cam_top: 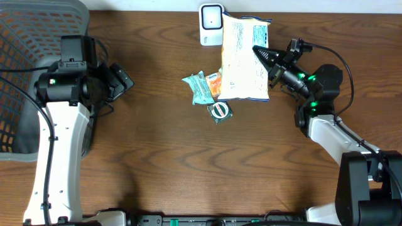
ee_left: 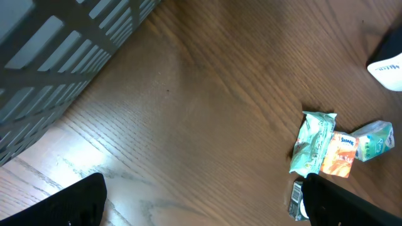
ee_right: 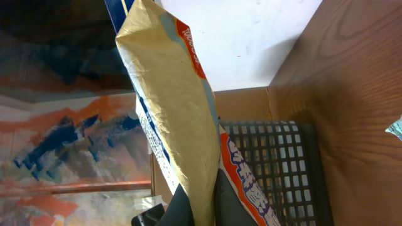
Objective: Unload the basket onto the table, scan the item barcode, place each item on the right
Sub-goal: 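Hold the bag upright in front of the scanner face, then lower the bag onto the table below the items, then regrasp the bag's top edge with the right gripper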
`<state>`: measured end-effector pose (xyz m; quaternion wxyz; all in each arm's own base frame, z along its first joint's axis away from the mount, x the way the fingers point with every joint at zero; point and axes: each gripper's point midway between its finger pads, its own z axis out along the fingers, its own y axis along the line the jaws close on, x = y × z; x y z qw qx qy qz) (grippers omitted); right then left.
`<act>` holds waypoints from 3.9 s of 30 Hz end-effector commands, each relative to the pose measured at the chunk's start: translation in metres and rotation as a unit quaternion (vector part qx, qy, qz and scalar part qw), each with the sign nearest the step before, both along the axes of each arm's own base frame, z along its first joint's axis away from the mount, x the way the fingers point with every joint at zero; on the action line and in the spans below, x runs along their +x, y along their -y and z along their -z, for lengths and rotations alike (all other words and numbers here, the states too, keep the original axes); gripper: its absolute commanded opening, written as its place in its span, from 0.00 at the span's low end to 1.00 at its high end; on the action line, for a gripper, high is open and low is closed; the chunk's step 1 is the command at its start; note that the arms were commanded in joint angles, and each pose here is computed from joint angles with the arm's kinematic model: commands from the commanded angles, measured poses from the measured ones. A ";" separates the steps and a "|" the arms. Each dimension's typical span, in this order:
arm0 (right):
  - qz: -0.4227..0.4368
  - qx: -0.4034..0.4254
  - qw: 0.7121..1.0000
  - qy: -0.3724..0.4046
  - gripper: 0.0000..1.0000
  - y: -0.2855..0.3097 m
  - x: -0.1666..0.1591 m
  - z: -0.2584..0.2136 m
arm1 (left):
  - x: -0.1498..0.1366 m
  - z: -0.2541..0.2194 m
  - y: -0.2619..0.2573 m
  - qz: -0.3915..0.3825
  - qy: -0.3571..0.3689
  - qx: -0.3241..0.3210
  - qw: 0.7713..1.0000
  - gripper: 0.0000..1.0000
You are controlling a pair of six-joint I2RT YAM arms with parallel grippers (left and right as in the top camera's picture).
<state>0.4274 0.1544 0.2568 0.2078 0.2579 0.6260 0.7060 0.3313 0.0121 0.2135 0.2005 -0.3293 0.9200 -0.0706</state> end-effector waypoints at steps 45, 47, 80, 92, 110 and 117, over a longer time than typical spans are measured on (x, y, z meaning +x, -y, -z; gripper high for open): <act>-0.024 -0.021 0.999 0.013 0.01 -0.015 -0.005 -0.001 | 0.000 0.001 -0.004 -0.006 -0.001 0.005 1.000 0.98; -0.024 -0.022 0.999 -0.001 0.01 -0.015 -0.004 0.005 | 0.000 0.001 -0.004 -0.006 -0.001 0.005 1.000 0.98; 0.110 -0.623 0.774 -0.018 0.01 0.101 -0.008 0.108 | 0.000 0.001 -0.004 -0.005 -0.001 0.005 1.000 0.98; 0.103 -0.813 0.572 -0.037 0.01 0.100 -0.033 0.113 | 0.000 0.001 -0.004 -0.005 -0.001 0.006 1.000 0.98; -0.042 -0.710 0.702 0.042 0.73 -0.025 -0.043 0.135 | 0.000 0.001 -0.004 -0.006 -0.001 0.005 1.000 0.98; 0.048 -0.723 0.689 0.005 0.95 0.040 -0.019 0.095 | 0.000 0.001 -0.004 -0.005 -0.001 0.006 1.000 0.98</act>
